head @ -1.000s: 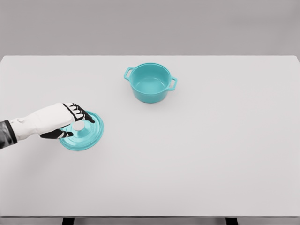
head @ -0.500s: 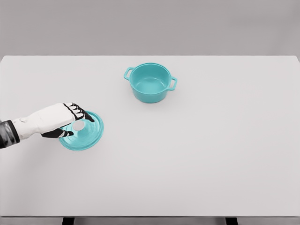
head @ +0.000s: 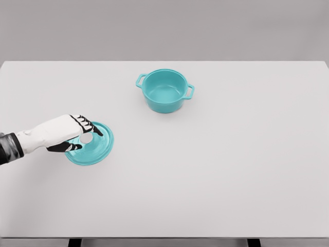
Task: Cover the pot with left arm
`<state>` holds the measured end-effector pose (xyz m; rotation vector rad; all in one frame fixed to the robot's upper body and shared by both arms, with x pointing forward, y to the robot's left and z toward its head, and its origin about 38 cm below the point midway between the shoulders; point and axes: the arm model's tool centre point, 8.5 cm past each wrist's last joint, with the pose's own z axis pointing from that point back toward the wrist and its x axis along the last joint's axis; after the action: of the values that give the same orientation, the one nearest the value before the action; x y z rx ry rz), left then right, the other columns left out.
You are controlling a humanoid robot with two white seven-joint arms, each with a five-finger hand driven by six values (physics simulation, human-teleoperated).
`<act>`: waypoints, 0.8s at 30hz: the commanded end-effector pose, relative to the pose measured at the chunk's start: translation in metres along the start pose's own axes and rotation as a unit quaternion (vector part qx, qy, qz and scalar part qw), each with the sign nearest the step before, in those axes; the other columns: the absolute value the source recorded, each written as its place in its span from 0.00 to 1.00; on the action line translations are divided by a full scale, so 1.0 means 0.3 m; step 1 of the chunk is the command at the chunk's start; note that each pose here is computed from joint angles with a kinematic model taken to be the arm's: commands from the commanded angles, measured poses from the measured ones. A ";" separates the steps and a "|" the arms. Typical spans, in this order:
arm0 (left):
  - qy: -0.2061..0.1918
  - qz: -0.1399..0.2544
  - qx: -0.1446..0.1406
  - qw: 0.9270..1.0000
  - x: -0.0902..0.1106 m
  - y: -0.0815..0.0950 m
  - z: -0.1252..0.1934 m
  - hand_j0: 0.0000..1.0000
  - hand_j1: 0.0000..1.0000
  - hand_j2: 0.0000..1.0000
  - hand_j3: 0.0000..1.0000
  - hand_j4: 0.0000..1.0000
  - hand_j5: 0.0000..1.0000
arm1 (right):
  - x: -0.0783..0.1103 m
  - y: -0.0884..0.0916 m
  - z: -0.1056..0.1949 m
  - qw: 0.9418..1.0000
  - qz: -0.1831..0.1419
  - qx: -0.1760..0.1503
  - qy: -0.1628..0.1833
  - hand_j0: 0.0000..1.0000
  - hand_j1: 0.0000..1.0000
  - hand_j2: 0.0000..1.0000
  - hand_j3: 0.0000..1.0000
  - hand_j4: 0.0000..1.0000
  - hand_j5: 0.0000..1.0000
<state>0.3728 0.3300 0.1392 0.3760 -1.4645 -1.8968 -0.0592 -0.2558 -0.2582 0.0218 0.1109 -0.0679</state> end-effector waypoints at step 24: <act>0.000 0.013 -0.008 1.000 -0.008 -0.030 -0.014 0.63 0.63 0.63 0.63 0.63 0.63 | 0.000 0.000 0.000 1.000 -0.001 0.000 0.000 1.00 1.00 1.00 1.00 1.00 1.00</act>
<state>0.3740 0.3295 0.1291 0.3516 -1.4438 -1.8913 -0.0592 -0.2558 -0.2582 0.0218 0.1109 -0.0681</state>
